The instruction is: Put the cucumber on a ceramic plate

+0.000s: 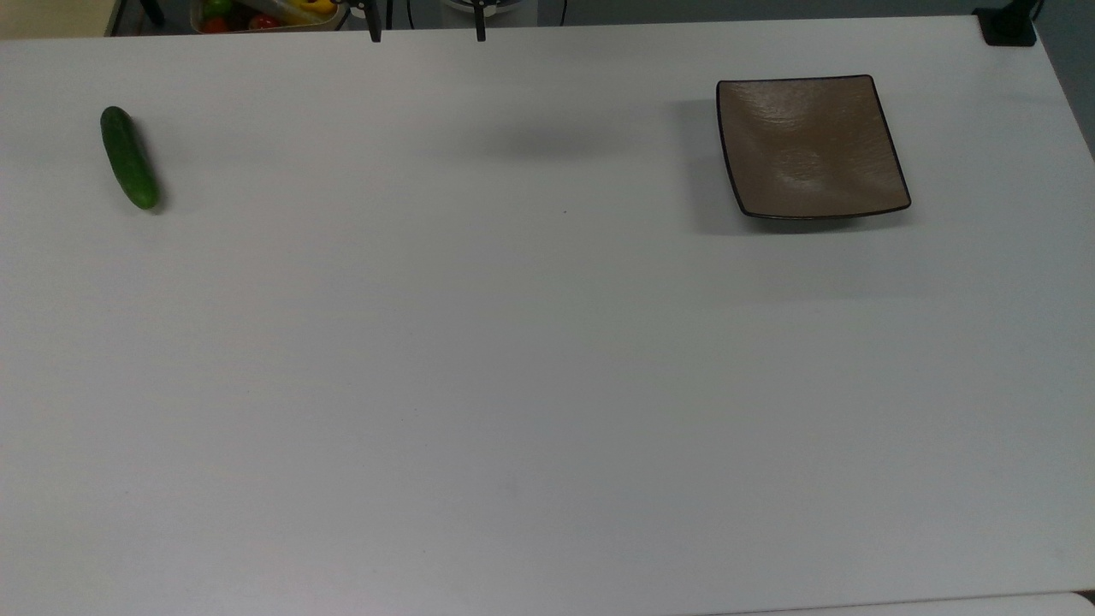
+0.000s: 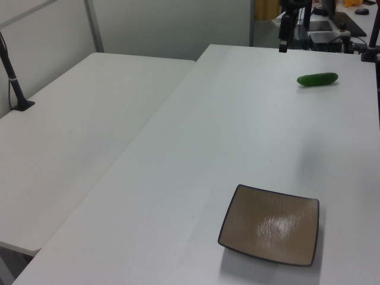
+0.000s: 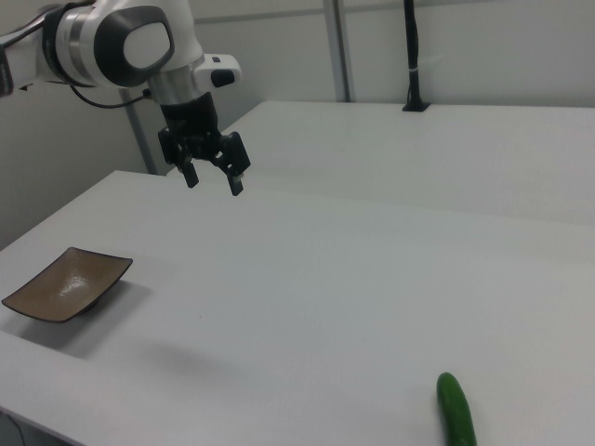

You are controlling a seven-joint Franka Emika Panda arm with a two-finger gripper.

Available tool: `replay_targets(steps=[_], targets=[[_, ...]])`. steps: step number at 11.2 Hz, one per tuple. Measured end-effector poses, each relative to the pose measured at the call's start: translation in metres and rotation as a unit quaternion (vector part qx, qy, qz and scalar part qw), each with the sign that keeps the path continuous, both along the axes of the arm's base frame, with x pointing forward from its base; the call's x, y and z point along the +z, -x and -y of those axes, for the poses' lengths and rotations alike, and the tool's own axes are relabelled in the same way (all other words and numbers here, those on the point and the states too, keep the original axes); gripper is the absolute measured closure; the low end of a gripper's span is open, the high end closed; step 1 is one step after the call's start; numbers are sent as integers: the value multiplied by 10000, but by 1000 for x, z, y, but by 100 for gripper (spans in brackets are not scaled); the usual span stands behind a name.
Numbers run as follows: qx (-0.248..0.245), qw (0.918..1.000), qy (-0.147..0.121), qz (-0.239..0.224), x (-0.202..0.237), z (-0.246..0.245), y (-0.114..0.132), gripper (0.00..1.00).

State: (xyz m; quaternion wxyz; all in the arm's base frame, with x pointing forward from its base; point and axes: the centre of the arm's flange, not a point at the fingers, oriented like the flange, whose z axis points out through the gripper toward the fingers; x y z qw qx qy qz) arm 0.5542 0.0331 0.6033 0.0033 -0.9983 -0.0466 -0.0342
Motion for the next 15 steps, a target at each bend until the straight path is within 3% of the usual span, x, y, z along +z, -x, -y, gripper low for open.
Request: replay_targets(steps=[15], targets=[[26,10000,2,-34,-4,-2,0,0]])
